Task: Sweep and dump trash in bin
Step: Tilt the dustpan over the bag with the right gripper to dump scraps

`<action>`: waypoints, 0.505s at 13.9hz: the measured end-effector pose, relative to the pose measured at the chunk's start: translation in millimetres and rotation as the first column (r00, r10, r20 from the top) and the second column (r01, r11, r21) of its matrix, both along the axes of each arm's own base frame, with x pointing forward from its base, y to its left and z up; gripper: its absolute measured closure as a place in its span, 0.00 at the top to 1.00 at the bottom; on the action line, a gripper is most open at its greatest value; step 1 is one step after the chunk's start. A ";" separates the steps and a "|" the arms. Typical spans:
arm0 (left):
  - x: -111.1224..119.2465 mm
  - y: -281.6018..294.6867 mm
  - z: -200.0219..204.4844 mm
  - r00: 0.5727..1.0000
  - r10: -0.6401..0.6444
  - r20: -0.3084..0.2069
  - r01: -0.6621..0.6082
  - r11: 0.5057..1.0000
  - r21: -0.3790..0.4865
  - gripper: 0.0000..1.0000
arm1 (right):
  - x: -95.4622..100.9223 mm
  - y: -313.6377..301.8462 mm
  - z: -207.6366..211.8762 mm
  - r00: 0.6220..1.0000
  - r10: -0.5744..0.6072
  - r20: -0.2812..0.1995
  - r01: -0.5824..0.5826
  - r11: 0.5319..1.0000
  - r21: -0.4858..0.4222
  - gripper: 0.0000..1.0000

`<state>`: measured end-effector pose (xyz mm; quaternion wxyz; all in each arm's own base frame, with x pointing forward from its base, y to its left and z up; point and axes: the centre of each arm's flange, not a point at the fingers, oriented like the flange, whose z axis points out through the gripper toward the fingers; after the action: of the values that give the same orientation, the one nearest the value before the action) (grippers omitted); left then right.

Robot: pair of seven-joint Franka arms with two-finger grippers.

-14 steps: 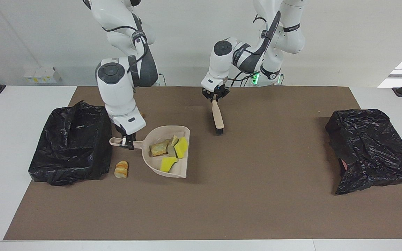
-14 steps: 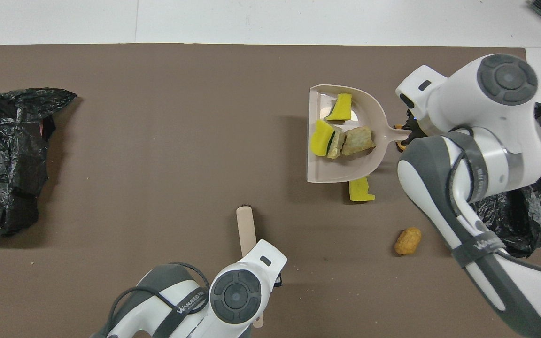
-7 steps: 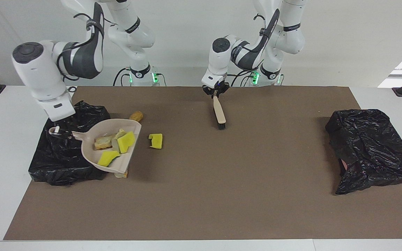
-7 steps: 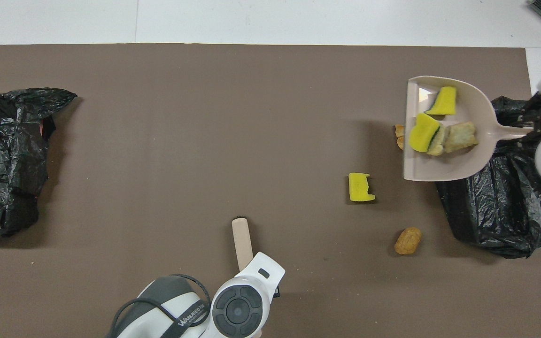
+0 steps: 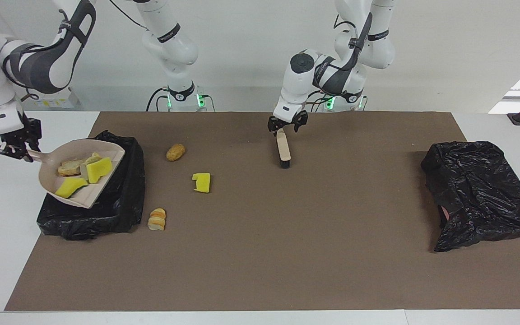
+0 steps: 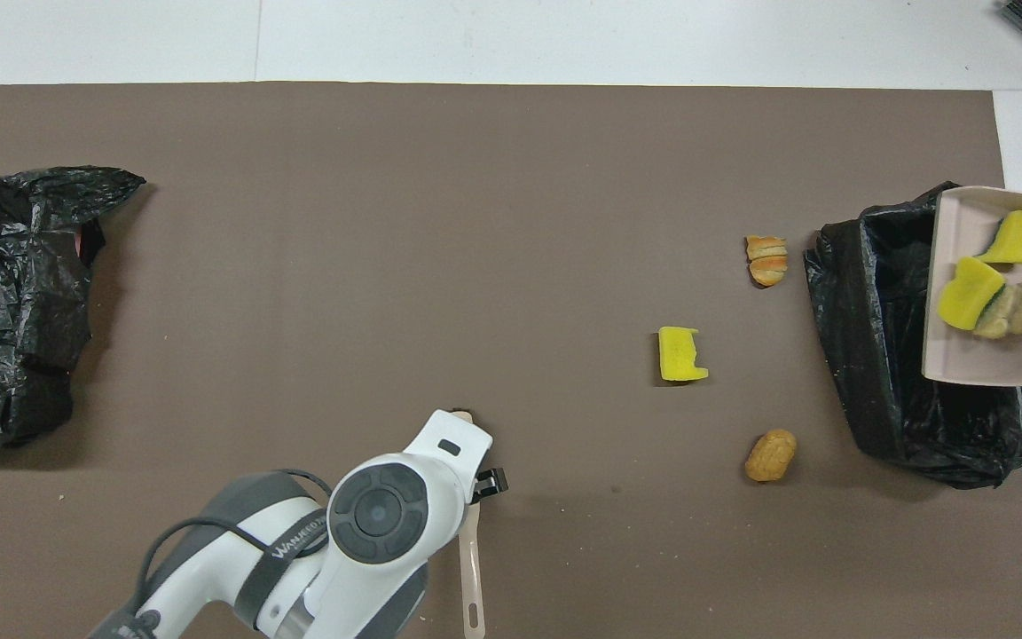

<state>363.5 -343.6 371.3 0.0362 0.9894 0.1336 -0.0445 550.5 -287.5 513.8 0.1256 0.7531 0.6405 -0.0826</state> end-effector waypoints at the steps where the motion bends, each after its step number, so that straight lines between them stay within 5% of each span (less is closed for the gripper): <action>1: 18.5 9.3 7.3 1.000 0.019 0.010 -0.019 1.000 -0.012 1.00 | 0.8 0.3 -0.3 1.000 0.018 -0.009 -0.018 0.998 -0.055 0.31; 7: 129.1 78.0 42.8 0.991 -0.077 0.109 0.085 0.994 -0.071 1.00 | 3.3 63.2 -17.8 0.999 0.021 -0.050 -0.037 0.934 -0.356 0.31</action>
<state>492.5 -265.7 414.1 0.0787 0.9929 0.0896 0.0019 553.8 -224.3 496.0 0.2467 0.7062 0.6286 -0.2125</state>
